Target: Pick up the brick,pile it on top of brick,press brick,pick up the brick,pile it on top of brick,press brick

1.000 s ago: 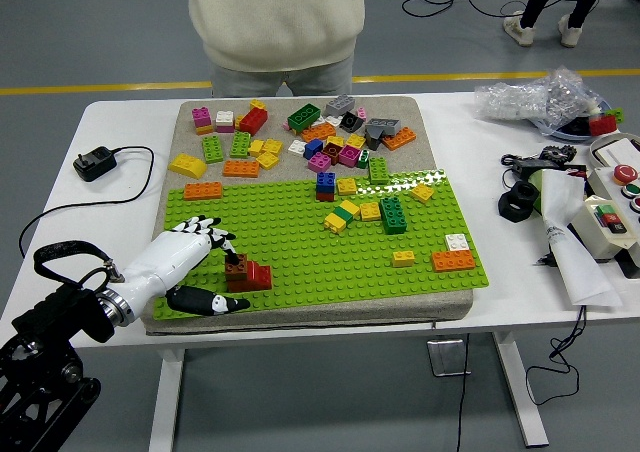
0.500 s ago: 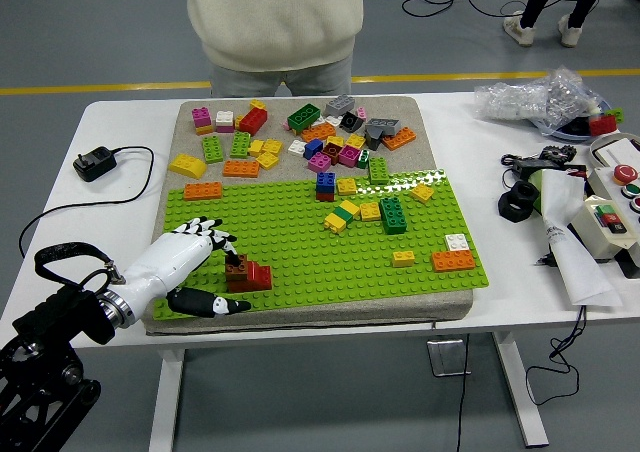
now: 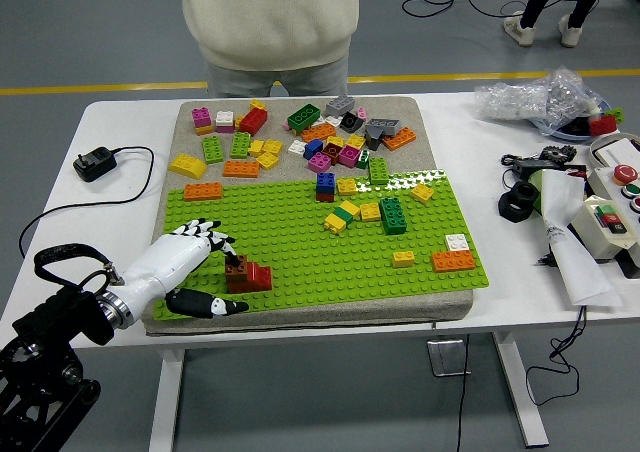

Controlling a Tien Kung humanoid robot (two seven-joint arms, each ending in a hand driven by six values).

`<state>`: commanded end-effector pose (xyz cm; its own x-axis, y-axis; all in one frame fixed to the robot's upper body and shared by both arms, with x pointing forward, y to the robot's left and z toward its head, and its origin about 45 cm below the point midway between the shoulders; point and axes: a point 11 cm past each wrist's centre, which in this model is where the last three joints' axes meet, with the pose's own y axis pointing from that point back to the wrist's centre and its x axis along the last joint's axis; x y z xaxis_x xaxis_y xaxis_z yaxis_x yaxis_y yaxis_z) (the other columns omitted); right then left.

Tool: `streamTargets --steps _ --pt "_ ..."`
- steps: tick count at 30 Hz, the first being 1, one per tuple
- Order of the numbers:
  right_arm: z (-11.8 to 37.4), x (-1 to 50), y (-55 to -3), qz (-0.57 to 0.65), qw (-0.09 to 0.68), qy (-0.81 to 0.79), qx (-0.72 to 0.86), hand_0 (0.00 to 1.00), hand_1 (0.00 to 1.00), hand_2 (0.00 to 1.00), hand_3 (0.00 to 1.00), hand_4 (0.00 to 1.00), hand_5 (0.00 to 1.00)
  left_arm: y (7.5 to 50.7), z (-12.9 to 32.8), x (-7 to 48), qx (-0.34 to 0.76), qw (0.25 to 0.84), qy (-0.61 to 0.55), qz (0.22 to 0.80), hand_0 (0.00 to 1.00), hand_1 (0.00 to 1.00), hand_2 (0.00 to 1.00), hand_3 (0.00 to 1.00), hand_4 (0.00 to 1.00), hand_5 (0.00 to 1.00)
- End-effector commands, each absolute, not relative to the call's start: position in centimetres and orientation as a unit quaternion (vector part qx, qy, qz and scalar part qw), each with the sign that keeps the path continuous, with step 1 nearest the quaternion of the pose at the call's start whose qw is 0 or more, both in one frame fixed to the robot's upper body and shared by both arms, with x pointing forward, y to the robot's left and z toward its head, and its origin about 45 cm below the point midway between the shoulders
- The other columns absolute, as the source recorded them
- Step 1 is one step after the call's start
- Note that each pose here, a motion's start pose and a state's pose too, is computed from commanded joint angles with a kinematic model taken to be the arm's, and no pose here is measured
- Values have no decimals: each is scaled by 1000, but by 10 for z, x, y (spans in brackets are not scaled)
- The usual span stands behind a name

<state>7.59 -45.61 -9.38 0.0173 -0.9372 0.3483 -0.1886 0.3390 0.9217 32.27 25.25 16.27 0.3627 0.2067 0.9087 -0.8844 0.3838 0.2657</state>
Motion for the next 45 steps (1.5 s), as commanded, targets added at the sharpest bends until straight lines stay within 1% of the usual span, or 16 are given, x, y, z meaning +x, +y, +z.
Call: streamTargets --steps 16,27,28,33,34,39,40,45 --pt "-94 75 -457 -345 544 -611 460 761 676 718 737 998 683 255 160 323 408 720 -413 381 998 998 854 599 990 569" --pt "-94 76 -456 -345 543 -613 459 761 676 718 737 998 683 253 186 327 384 709 -437 398 998 998 844 598 993 574" --pt "-94 76 -456 -345 543 -613 459 761 676 718 737 998 683 253 186 327 384 709 -438 398 998 986 825 598 993 571" --pt "-94 76 -456 -346 542 -613 459 761 676 718 737 998 683 255 202 330 365 709 -440 413 998 986 825 598 993 571" --pt "-94 76 -456 -346 542 -614 459 761 676 718 737 998 683 256 207 331 357 709 -439 421 998 936 802 601 994 571" --pt "-93 79 -457 -344 540 -615 459 761 676 718 737 998 683 272 239 352 296 707 -417 488 998 936 802 601 994 571" --pt "-93 80 -457 -344 540 -616 459 761 676 718 737 998 683 275 246 357 279 708 -411 501 995 869 768 723 997 584" --pt "-92 82 -457 -341 541 -615 461 761 676 718 737 998 683 285 272 378 225 713 -387 540 995 869 768 723 997 584"
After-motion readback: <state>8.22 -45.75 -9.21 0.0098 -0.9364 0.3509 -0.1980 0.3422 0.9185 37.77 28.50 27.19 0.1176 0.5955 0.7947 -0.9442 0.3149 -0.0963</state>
